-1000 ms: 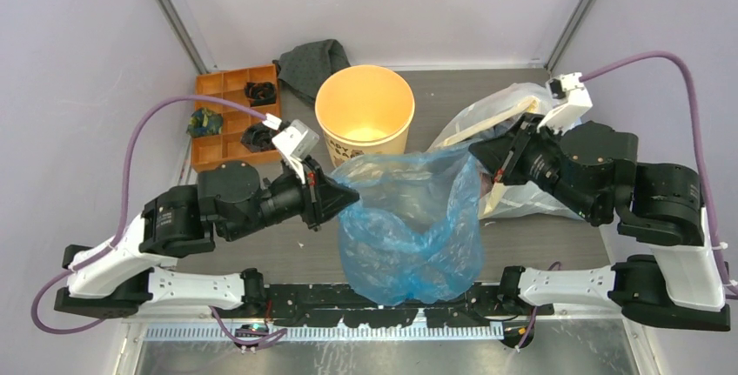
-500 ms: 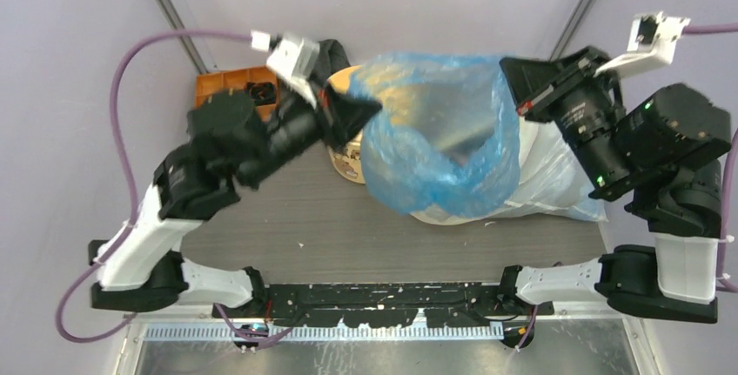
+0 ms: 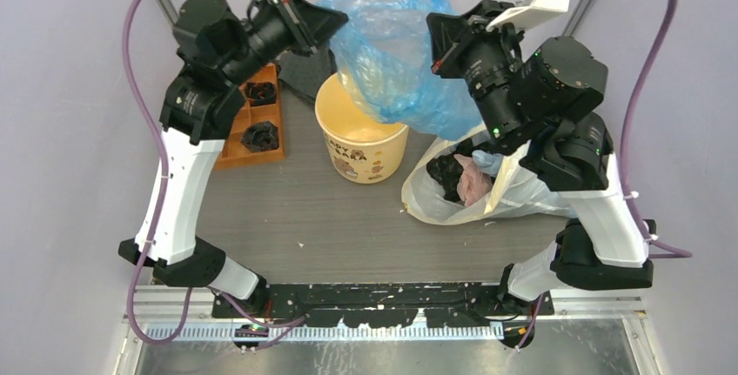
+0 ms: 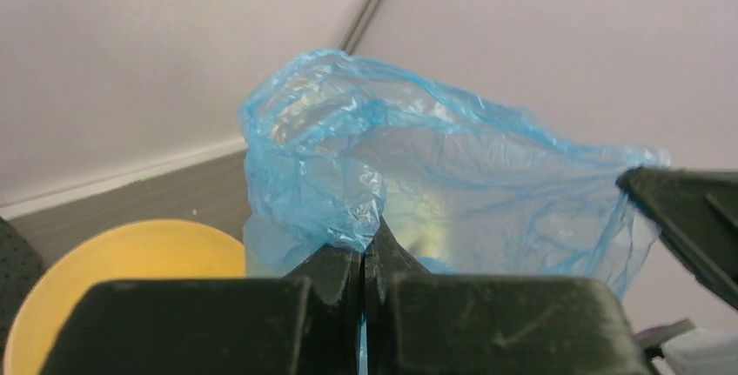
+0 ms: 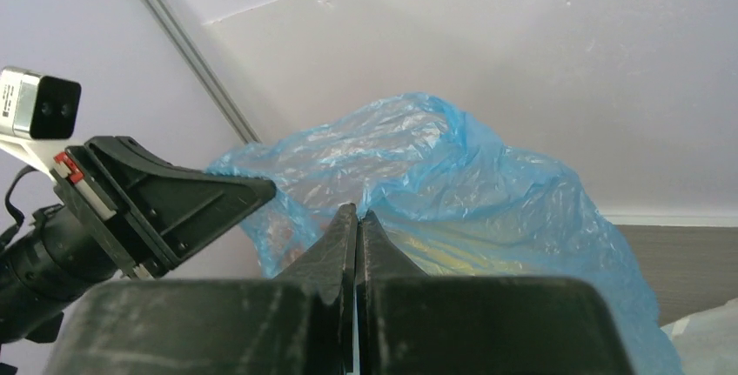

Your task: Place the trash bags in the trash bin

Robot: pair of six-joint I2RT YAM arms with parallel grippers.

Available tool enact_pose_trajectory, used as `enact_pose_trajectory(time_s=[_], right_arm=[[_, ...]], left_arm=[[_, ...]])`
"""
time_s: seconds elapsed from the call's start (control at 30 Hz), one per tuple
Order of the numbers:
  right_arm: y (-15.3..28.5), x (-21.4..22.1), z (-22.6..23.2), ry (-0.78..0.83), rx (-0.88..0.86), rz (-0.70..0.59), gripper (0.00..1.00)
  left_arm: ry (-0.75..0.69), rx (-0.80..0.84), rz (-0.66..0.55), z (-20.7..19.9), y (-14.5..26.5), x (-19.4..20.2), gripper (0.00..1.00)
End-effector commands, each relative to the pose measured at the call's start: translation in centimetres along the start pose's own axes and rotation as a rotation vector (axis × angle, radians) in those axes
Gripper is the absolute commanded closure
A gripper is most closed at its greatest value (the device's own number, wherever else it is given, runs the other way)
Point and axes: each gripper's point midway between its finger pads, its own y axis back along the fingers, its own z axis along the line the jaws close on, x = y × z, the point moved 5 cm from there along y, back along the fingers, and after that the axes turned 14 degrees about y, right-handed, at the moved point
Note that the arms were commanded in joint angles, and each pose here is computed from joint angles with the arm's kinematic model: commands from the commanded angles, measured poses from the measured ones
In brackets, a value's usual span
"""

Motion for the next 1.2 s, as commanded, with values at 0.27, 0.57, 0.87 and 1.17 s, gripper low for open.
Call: enact_pose_trajectory(time_s=[0.27, 0.57, 0.87, 1.17], right_arm=[[-1.5, 0.9, 1.0, -0.025, -0.013, -0.04, 0.99], [-1.6, 4.6, 0.1, 0.02, 0.034, 0.066, 0.99], [-3.8, 9.1, -3.5, 0.12, 0.191, 0.188, 0.99], [-8.5, 14.5, -2.9, 0.158, 0.133, 0.342, 0.99]], left_arm=[[0.087, 0.079, -0.072, 1.4, 1.0, -5.1, 1.0], [0.084, 0.021, -0.046, 2.5, 2.2, -3.6, 1.0], [0.181, -0.048, 0.093, 7.3, -0.4, 0.1, 1.0], [0.192, -0.287, 0.096, 13.4, -1.9, 1.6, 0.99]])
